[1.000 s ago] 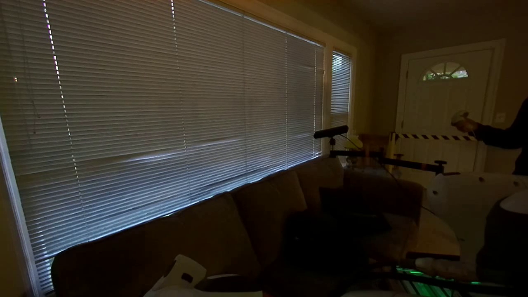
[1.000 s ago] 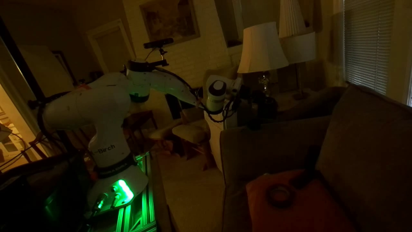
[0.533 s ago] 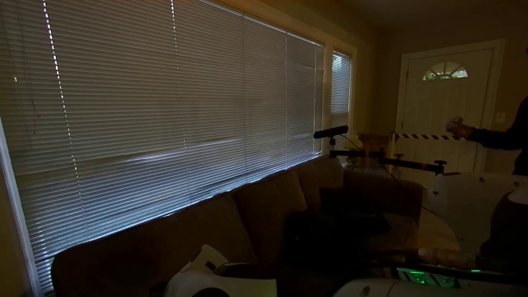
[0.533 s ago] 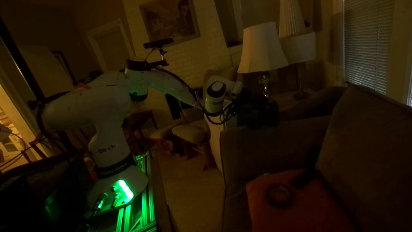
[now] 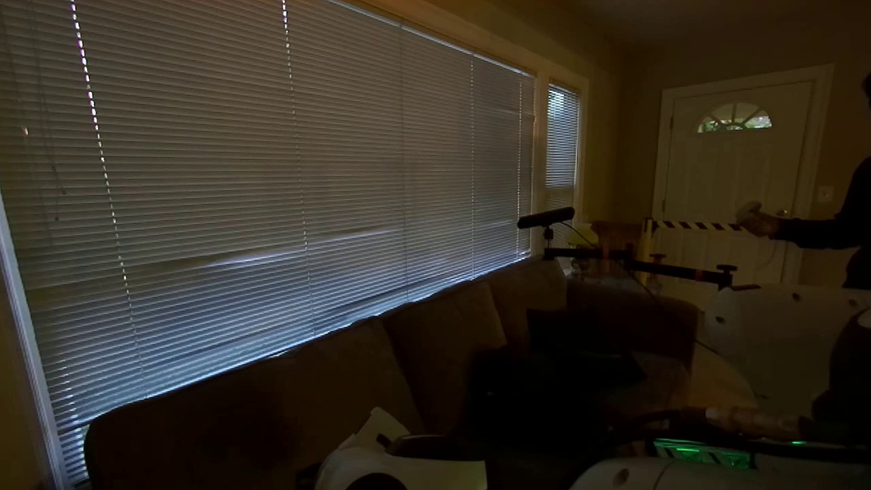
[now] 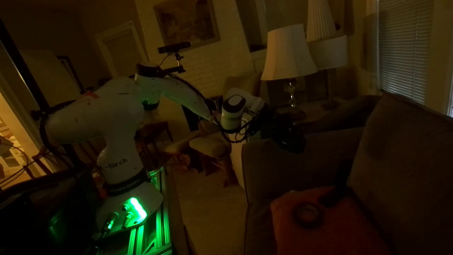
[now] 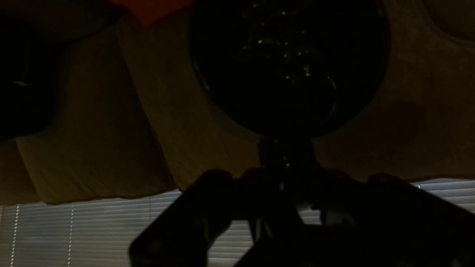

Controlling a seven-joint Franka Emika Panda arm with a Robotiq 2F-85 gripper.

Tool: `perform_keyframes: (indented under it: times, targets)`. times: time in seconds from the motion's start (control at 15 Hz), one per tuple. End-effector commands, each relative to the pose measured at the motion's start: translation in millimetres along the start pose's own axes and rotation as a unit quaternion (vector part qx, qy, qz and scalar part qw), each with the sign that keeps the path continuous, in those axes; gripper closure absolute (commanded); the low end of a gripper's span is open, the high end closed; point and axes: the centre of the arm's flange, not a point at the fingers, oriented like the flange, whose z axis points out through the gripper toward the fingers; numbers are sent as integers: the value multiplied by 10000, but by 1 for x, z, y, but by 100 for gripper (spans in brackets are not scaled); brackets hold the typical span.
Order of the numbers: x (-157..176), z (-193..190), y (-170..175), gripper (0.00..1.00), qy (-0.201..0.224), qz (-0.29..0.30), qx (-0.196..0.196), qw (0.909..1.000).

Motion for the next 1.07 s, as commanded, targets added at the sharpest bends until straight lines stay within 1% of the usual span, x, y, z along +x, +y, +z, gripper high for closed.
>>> perform_keyframes:
  times: [0.0,0.4,0.47,0.6,0.73,1.0]
  targets:
    - [-3,1,1,90,-20,-31,-14,10000]
    - [-5,2,2,90,-33,-52,-25,10000]
    - [-5,2,2,98,-33,-51,-26,10000]
    - [-4,11,5,98,-37,-27,-154,9999]
    - [3,25,14,98,-40,66,-369,9993]
    - [22,59,36,98,27,340,-947,9949]
